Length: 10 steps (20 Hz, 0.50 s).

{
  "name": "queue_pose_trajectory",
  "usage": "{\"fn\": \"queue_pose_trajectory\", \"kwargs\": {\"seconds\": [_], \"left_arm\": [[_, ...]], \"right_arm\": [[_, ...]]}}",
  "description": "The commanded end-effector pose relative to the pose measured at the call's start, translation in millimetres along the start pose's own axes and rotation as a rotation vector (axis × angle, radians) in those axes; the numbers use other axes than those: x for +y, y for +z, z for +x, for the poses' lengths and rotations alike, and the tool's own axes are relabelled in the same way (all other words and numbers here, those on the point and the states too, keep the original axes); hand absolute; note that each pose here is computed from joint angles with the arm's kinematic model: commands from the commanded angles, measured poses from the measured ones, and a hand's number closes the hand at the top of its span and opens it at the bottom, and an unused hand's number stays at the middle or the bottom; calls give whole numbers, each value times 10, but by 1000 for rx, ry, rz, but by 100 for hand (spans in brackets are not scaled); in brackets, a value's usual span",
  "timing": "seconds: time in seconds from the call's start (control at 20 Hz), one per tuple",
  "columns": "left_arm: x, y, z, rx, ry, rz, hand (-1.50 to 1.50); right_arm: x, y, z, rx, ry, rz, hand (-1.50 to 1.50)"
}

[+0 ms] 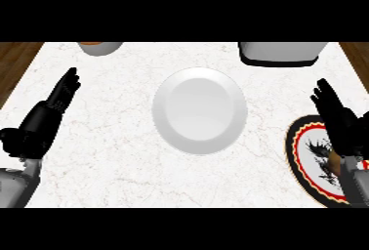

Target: Pick the pear from the plate and place it in the plate

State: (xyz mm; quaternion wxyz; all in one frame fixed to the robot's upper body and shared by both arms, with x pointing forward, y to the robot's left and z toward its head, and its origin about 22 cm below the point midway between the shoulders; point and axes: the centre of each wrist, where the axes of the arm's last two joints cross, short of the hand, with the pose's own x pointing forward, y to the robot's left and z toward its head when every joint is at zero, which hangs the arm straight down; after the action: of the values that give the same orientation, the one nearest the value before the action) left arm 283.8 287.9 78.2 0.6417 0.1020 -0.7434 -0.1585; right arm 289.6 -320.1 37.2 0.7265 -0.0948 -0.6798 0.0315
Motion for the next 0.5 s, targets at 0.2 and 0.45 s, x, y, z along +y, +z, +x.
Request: {"fn": "queue_pose_trajectory", "kwargs": {"seconds": [0.2,0.45], "left_arm": [[-2,164,-368,101,94,83,0],[-219,345,-693,189,165,59,0]], "right_arm": [[-82,-444,-144,399,-160,-203,150],[-286,-323,-366,331,280,-553,-150]]}}
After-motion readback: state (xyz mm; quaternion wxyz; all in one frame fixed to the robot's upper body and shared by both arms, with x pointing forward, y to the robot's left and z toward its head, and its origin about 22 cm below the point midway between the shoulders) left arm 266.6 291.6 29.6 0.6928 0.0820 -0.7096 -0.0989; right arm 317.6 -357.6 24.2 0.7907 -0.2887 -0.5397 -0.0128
